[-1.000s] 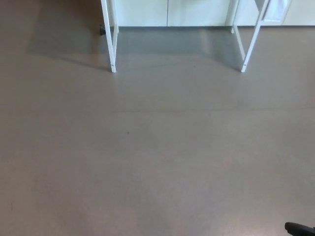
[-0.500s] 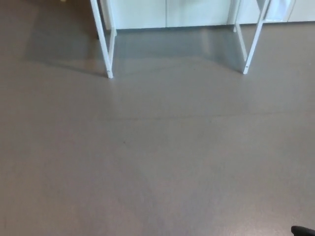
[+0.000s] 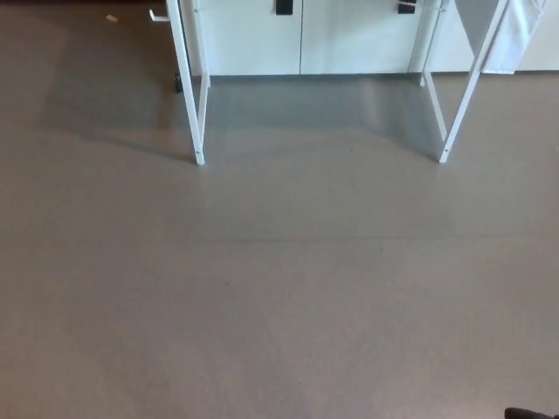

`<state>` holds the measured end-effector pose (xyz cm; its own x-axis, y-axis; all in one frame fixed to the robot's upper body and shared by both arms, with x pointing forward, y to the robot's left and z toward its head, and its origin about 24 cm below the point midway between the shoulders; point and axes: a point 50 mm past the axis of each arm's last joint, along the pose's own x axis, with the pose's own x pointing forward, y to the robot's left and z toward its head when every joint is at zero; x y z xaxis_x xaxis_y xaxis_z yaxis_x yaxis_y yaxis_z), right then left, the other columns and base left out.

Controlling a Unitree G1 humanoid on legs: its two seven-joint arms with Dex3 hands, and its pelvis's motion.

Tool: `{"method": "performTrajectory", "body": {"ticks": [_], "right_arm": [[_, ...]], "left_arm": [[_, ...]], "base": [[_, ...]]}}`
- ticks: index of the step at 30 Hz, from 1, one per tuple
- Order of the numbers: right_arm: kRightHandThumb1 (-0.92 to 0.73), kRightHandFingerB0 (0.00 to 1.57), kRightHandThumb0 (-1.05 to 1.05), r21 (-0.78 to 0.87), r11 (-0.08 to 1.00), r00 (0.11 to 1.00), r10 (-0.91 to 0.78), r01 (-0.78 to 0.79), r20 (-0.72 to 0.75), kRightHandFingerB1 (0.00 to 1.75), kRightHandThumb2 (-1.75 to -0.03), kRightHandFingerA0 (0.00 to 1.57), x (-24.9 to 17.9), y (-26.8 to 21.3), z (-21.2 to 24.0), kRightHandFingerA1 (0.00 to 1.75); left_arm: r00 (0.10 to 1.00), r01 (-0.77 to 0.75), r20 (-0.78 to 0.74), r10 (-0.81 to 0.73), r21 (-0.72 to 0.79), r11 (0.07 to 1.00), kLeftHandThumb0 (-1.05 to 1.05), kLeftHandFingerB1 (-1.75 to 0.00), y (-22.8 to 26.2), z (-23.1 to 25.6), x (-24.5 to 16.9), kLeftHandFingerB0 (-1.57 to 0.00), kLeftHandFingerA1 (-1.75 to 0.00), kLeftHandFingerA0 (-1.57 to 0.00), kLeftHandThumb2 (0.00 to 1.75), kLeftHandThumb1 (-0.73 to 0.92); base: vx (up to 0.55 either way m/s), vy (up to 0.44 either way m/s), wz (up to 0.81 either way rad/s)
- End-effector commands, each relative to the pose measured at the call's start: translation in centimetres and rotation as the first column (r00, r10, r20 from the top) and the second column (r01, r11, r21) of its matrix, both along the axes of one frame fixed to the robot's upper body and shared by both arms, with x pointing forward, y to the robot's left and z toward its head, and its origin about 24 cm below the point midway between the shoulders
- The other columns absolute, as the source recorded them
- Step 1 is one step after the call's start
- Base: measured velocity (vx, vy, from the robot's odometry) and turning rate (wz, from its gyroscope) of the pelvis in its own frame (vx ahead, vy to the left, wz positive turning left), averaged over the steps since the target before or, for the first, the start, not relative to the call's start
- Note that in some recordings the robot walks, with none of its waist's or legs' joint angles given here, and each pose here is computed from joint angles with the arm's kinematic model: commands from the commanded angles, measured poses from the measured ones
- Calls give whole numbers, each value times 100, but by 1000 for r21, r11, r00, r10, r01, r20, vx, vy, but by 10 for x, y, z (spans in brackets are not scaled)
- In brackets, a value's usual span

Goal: The robot walks towards a desk on which a shovel is kept on the left hand side and a container is kept on the right hand side. The robot picks up the shovel using its left hand and places it in the container.

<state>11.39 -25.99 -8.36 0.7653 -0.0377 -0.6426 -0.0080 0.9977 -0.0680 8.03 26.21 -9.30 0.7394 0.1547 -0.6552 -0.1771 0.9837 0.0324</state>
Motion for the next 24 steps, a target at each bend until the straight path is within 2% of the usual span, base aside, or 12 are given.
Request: {"method": "performTrajectory", "body": {"ticks": [1, 4, 9, 24], "right_arm": [[-60, 39, 9, -21, 1000, 1000, 2, -2, 29, 49, -57, 61, 3, -3, 2, 63], [-61, 39, 9, -18, 1000, 1000, 2, -1, 25, 48, -57, 60, 2, -1, 1, 62], [-60, 38, 7, -25, 1000, 1000, 16, -16, 25, 48, -56, 58, 3, -2, 0, 60], [-60, 40, 7, -41, 999, 1000, 26, -26, -2, 48, -57, 60, -7, 2, -5, 61]], "left_arm": [[999, 5, 34, -8, 76, 997, -31, -31, 8, 4, 2, -33, -37, -42, 59, 63], [1000, 2, 31, -5, 84, 996, -31, -32, 14, 6, -2, -34, -37, -43, 60, 63], [999, 30, 12, -31, 101, 994, -29, -31, 25, 7, -7, -34, -37, -41, 60, 65], [997, 71, -6, -71, 165, 984, -30, -31, 29, 8, -16, -34, -36, -44, 59, 63]], "base": [[230, -428, 27], [204, -309, 6], [158, -58, -4], [151, 91, -5]]}}
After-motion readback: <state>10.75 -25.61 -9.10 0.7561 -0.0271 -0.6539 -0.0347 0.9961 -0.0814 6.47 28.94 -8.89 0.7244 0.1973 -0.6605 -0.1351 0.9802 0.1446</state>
